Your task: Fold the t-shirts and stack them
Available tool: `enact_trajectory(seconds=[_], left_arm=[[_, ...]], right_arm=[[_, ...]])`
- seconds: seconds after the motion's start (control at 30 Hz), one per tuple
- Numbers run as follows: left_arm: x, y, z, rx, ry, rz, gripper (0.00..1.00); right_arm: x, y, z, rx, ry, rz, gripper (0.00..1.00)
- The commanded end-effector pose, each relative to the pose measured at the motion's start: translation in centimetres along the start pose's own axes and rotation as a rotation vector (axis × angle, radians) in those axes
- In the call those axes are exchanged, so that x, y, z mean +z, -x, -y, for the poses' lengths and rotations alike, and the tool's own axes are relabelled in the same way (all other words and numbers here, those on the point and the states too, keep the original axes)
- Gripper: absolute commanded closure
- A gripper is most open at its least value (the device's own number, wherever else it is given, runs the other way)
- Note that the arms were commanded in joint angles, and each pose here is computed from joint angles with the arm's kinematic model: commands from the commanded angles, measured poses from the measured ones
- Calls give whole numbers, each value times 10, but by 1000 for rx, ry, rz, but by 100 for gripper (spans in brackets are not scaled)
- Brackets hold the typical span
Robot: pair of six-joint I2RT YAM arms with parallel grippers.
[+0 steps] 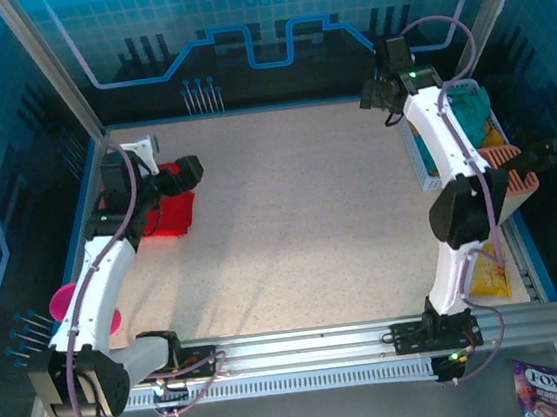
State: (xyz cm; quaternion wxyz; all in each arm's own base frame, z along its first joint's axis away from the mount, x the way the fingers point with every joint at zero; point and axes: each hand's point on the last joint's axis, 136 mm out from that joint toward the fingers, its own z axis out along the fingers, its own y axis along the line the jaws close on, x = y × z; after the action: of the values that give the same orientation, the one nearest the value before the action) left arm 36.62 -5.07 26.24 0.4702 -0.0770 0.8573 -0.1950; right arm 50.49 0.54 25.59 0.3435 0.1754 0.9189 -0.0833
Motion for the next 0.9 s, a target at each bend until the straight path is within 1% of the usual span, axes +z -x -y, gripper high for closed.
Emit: enact_trajectory(seconds=[0.0,0.17,0.33,0.43,0.47,0.53,0.57,0.6,0.77,0.87], left_arm=[[-4,-21,8,23,-36,-69,1],[0,-30,20,58,-65,-92,1],[0,-33,28,86,-86,-101,1],[0,-33,29,89,-92,-96,1],[1,-34,29,87,-94,-95,1],[3,-37,30,88,-96,-103,1],[3,-38,31,92,-98,-109,1],[4,-39,32,98,-101,-114,1],[6,-47,37,130,-117,-128,1],[9,-50,41,138,-127,-134,1]], right_arm=[[7,1,34,62,-205,-31,7],[37,3,59,147,-360,-32,21],[67,-11,85,234,-479,-56,27],[72,-13,100,258,-570,-30,32],[76,-15,104,276,-578,-35,33],[83,-17,109,308,-568,-48,32],[96,-27,113,314,-592,-74,32],[100,-29,115,319,-600,-79,32],[126,-37,124,300,-645,-103,32],[140,-45,127,310,-645,-131,32]])
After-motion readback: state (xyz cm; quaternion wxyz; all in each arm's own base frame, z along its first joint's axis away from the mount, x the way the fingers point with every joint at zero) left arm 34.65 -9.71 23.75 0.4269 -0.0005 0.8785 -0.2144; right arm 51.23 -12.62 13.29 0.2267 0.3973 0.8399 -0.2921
